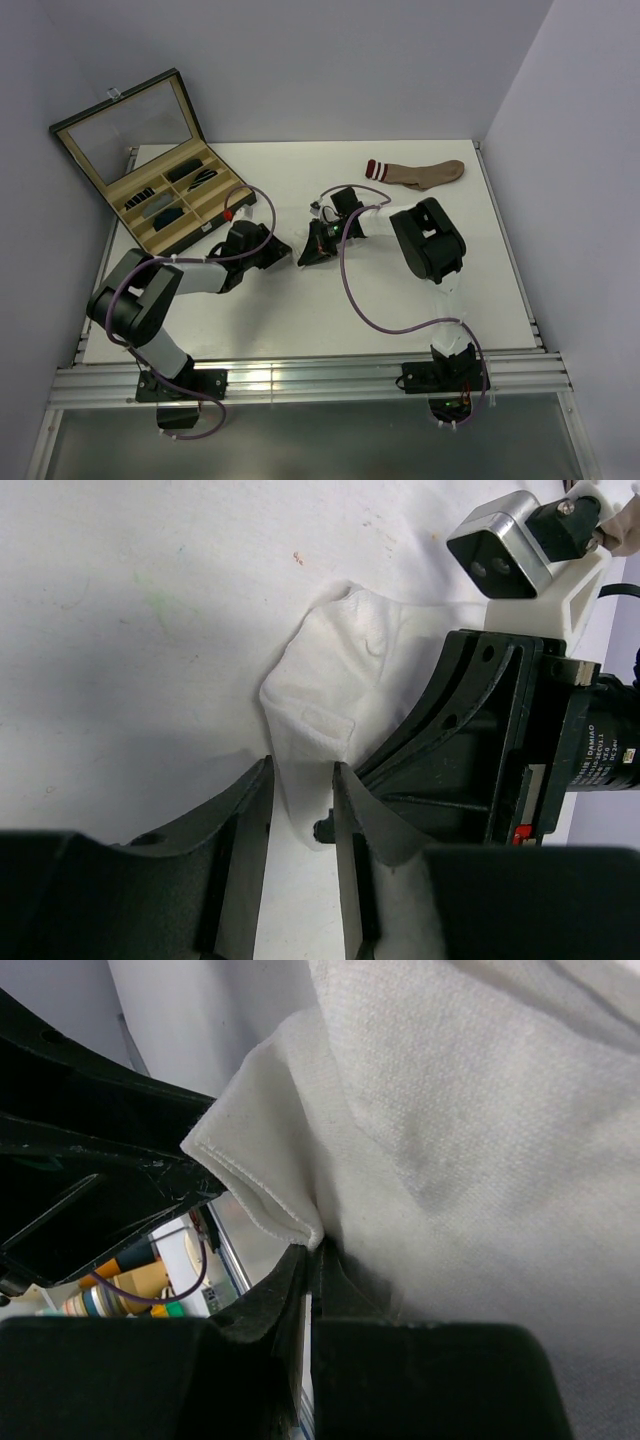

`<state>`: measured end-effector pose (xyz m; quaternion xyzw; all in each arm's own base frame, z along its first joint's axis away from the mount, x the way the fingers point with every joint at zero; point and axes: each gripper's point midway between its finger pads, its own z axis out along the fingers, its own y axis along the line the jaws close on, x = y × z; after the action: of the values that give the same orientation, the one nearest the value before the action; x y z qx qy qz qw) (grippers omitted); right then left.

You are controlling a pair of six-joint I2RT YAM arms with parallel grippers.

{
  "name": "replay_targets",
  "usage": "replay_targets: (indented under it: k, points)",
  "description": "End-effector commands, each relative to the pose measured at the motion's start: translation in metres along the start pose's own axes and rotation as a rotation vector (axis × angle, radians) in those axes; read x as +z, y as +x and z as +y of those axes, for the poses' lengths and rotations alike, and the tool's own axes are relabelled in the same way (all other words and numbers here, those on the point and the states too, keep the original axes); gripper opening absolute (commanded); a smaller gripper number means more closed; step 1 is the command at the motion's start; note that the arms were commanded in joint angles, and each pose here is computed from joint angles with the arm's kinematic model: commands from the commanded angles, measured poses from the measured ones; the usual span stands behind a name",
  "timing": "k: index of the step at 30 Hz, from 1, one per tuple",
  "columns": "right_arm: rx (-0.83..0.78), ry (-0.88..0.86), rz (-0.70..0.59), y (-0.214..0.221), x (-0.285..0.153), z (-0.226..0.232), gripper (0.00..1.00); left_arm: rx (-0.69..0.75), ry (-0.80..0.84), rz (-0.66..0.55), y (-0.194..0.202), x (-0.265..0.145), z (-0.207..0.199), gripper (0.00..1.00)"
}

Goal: Roll the socks
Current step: Roll the sock at the center of the board.

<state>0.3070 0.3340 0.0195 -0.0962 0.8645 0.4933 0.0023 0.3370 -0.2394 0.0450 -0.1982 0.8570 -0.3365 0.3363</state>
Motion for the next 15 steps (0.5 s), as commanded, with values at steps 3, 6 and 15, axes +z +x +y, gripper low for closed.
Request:
replay_targets:
  k: [3,6,15]
  points:
    - [0.003,0.012,-0.010,-0.007,0.003,-0.008,0.00,0.000,0.045,-0.041,-0.014,0.003,-0.016,0.34]
    - [0.007,0.011,-0.007,-0.007,0.004,-0.009,0.00,-0.001,0.039,-0.041,-0.014,0.006,-0.015,0.33]
    - [0.013,0.018,0.001,-0.006,0.005,-0.011,0.00,-0.020,-0.016,-0.030,-0.012,0.016,-0.004,0.30]
